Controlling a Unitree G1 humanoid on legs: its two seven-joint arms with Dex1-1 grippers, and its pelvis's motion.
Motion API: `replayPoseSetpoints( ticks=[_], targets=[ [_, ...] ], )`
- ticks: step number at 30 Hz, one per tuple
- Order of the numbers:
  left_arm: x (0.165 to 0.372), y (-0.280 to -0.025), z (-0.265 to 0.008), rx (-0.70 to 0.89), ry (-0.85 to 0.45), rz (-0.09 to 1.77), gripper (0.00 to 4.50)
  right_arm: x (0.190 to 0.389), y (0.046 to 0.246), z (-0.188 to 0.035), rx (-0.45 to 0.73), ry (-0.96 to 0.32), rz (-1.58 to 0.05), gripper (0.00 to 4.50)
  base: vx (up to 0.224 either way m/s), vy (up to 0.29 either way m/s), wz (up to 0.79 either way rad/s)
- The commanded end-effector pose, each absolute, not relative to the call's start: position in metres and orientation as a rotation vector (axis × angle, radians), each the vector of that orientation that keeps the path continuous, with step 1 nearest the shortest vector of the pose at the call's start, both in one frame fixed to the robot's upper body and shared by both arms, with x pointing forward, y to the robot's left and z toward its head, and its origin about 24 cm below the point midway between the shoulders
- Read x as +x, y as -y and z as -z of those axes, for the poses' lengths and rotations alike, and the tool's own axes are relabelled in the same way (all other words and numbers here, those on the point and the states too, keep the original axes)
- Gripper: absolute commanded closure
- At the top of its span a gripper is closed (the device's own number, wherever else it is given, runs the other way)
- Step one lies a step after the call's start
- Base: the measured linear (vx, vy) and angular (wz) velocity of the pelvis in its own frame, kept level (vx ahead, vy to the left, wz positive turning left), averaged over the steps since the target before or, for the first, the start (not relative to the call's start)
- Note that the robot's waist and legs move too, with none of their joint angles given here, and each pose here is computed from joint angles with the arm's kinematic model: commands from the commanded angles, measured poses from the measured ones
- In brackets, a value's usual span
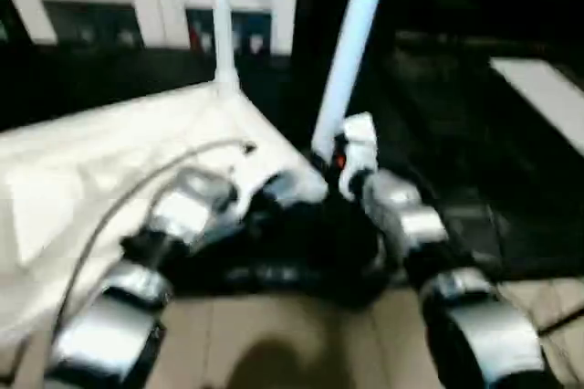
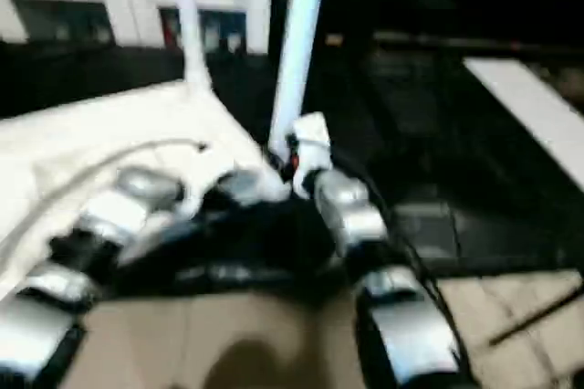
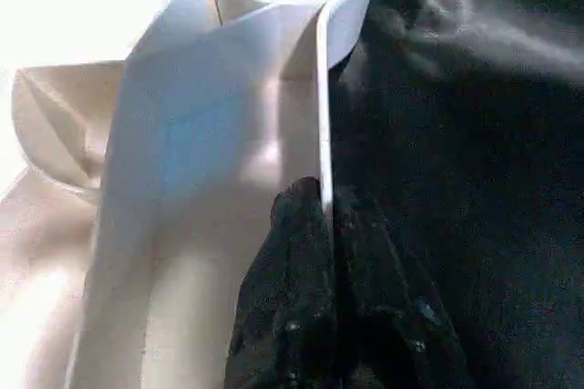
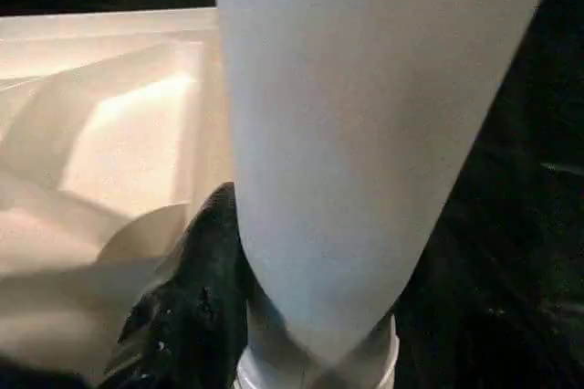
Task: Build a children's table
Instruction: Insert table leg to table base
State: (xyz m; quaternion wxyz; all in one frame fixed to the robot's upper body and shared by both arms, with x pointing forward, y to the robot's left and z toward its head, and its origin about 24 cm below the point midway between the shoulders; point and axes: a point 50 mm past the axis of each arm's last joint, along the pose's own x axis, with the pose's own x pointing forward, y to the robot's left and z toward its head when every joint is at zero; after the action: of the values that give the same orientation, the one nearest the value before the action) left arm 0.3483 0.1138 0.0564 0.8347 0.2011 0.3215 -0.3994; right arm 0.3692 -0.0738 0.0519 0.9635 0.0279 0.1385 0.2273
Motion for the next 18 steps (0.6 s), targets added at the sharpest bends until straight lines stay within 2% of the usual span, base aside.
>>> replayPoseSetpoints(
  ticks=[1, 4, 14, 18],
  targets=[
    [0.351, -0.105, -0.062, 0.450, -0.667, 0.796, 4.50, 0.343, 0.089, 0.007, 0.060, -0.564, -0.330, 2.65, -0.018, -0.051, 0.06],
    [0.348, -0.092, -0.063, 0.436, -0.666, 0.792, 4.50, 0.347, 0.081, 0.003, 0.050, -0.563, -0.287, 2.65, 0.000, 0.000, 0.00],
    [0.354, -0.092, -0.071, 0.407, -0.639, 0.737, 4.50, 0.354, 0.068, -0.008, 0.044, -0.545, -0.277, 2.65, 0.000, 0.000, 0.00],
    [0.355, -0.092, -0.072, 0.409, -0.623, 0.733, 4.50, 0.359, 0.064, -0.018, 0.063, -0.483, -0.310, 2.65, 0.000, 0.000, 0.00]
  ],
)
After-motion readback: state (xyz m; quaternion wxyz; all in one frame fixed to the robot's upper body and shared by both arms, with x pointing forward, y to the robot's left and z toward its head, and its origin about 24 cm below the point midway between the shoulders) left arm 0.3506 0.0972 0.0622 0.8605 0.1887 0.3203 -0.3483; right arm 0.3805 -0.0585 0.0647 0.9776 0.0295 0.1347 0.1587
